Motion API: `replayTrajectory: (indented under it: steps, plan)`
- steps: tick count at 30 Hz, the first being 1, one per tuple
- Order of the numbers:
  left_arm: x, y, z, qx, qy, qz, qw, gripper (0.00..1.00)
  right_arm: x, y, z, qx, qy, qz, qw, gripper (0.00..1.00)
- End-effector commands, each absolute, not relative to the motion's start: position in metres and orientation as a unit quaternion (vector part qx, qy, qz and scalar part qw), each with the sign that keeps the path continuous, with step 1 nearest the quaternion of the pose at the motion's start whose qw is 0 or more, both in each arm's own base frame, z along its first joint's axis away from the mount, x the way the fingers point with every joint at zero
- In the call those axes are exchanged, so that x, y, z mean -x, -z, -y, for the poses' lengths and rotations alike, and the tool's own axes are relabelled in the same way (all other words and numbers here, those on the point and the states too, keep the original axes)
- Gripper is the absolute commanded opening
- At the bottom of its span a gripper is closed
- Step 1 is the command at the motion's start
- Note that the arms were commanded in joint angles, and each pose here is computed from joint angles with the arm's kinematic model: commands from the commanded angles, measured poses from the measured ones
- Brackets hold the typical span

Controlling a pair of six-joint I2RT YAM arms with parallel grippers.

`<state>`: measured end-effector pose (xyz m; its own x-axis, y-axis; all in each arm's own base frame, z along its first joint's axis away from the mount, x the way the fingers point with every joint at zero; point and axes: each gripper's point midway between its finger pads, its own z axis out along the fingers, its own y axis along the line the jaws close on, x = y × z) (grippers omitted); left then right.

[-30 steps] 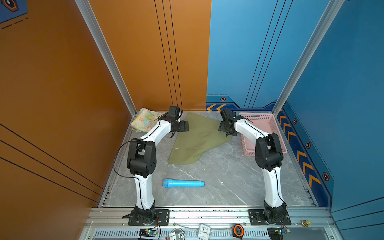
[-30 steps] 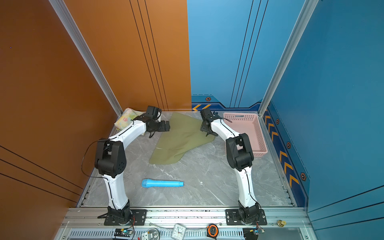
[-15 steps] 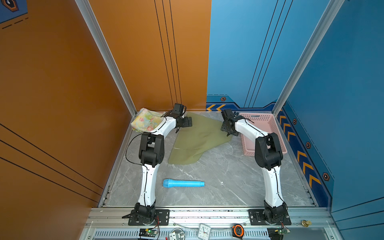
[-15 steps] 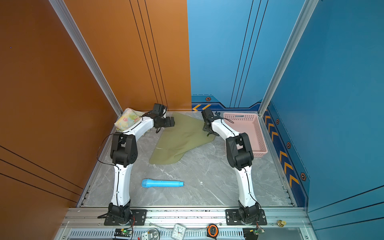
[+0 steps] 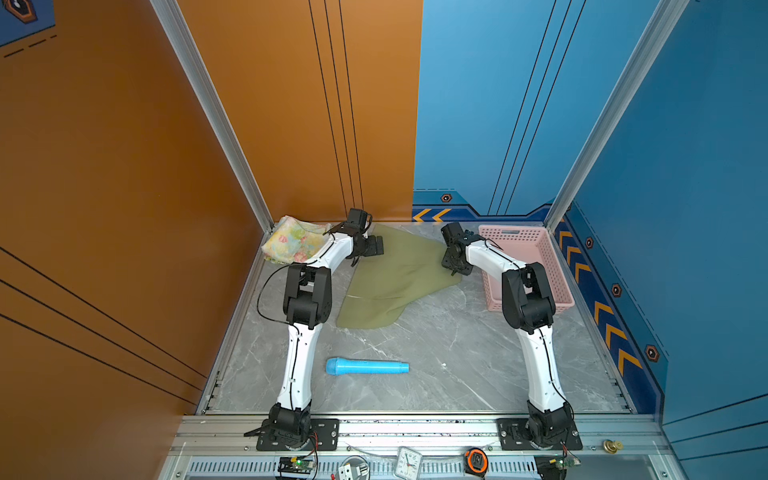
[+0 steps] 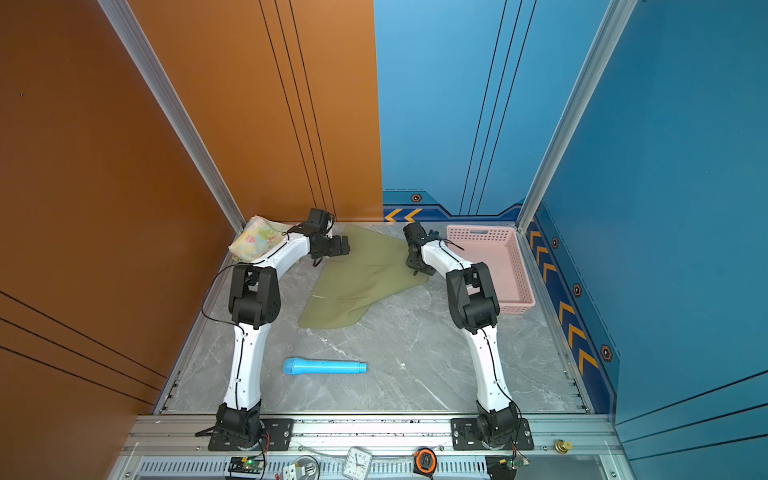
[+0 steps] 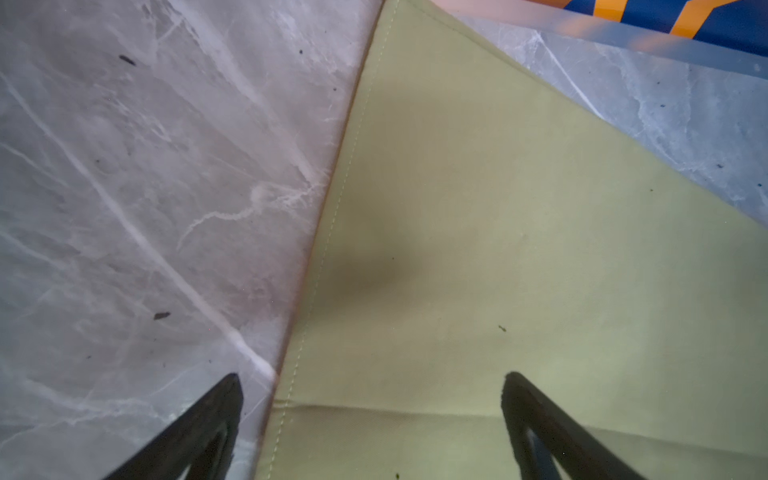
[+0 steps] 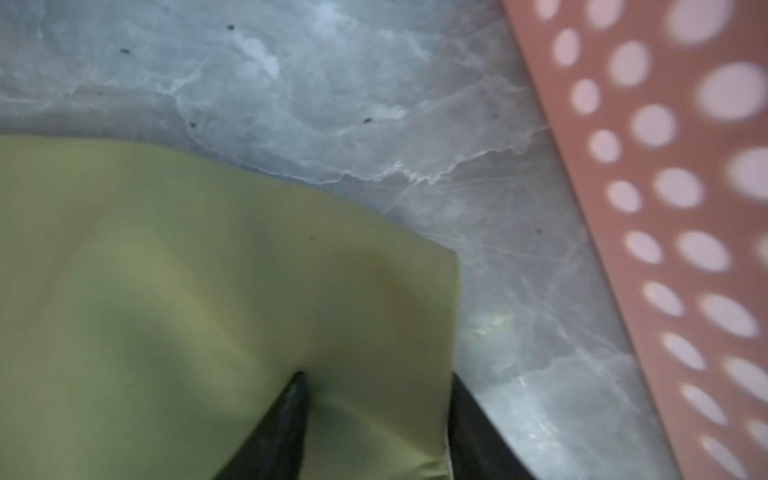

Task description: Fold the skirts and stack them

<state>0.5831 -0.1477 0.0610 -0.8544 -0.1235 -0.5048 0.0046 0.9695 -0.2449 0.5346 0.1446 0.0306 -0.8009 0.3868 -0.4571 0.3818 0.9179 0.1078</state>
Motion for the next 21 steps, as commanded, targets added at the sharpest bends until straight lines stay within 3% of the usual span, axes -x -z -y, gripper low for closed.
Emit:
replayTrajectory:
  steps: [1, 8, 14, 21]
  plan:
    - [-0.582, -0.078, 0.150, 0.034, 0.138, -0.953, 0.267, 0.98, -0.563, -0.067, -0.167, -0.174, -0.075, -0.938, 0.291, 0.00]
    - [-0.580, -0.146, 0.130, 0.070, 0.175, -0.933, 0.306, 0.98, -0.591, -0.212, -0.177, -0.126, -0.122, -0.884, 0.433, 0.00]
    - [-0.570, -0.190, 0.114, 0.095, 0.194, -0.918, 0.331, 0.98, -0.584, -0.348, -0.180, -0.047, -0.087, -0.822, 0.561, 0.00]
    - [-0.554, -0.215, 0.098, 0.118, 0.201, -0.910, 0.343, 0.98, -0.552, -0.422, -0.247, 0.085, -0.042, -0.776, 0.624, 0.00]
